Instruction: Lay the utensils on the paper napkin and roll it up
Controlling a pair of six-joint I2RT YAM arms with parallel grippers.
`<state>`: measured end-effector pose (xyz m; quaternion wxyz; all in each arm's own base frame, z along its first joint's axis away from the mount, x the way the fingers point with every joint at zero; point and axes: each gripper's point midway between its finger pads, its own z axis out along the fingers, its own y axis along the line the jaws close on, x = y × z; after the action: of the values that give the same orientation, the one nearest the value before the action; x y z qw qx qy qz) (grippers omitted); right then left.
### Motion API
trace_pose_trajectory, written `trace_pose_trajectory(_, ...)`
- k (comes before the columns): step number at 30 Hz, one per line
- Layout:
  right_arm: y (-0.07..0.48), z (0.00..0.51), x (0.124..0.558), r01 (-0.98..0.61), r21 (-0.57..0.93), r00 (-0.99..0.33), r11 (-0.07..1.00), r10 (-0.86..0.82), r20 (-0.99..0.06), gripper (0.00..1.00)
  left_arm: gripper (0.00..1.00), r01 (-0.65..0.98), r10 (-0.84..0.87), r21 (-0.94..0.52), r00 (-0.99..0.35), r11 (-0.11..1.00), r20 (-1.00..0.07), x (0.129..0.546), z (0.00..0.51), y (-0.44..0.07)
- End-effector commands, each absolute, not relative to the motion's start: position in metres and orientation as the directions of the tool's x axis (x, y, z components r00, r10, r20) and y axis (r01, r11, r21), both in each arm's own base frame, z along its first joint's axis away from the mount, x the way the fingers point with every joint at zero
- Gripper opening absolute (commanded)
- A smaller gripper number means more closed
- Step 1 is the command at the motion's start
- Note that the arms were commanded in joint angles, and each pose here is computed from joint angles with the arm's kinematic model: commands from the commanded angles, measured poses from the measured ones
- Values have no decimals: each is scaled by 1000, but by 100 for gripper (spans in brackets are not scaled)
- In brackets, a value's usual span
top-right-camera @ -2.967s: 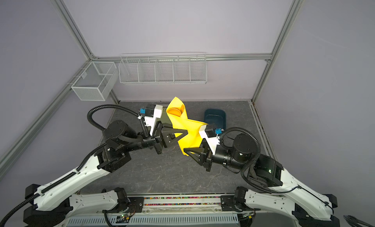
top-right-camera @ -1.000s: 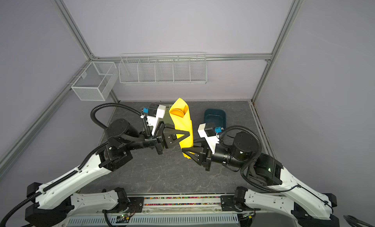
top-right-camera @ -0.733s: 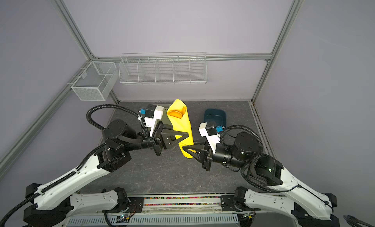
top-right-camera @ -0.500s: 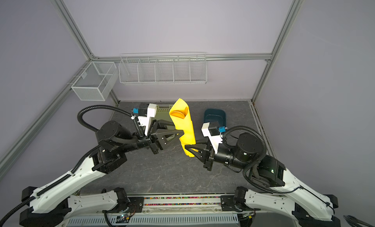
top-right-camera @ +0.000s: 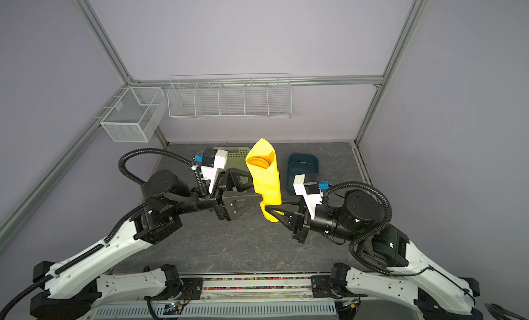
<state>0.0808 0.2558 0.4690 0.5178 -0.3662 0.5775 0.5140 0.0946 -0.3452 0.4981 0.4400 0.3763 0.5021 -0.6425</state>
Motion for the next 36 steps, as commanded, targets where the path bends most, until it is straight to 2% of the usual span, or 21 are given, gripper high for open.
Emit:
trace_pose_trajectory(1,261,477,74,-971,186,-166,148,137,-976,6,72,938,-198,-249,-298,-240,-934,69,523,-341)
trace_pose_trajectory(8,269,471,73,-972,202,-189,124,110,-976,6,72,924,-172,-206,-271,-322,-947,53,531,-353)
trace_pose_trajectory(12,264,471,79,-964,204,-185,170,125,-975,6,68,916,-179,-186,-262,-355,-948,46,532,-349)
trace_pose_trajectory(18,247,477,85,-951,196,-157,238,174,-972,6,66,921,-180,-195,-266,-336,-947,47,528,-346)
trace_pose_trajectory(25,242,477,85,-949,199,-157,243,181,-971,6,64,929,-168,-215,-273,-301,-947,53,522,-350)
trace_pose_trajectory(29,241,477,86,-947,201,-157,251,183,-970,6,59,932,-167,-220,-275,-288,-947,56,522,-352)
trace_pose_trajectory(33,240,475,86,-945,205,-161,256,184,-970,6,49,937,-165,-218,-269,-272,-949,57,521,-352)
trace_pose_trajectory(36,241,476,83,-949,204,-162,239,184,-969,6,49,939,-164,-215,-264,-268,-950,57,520,-352)
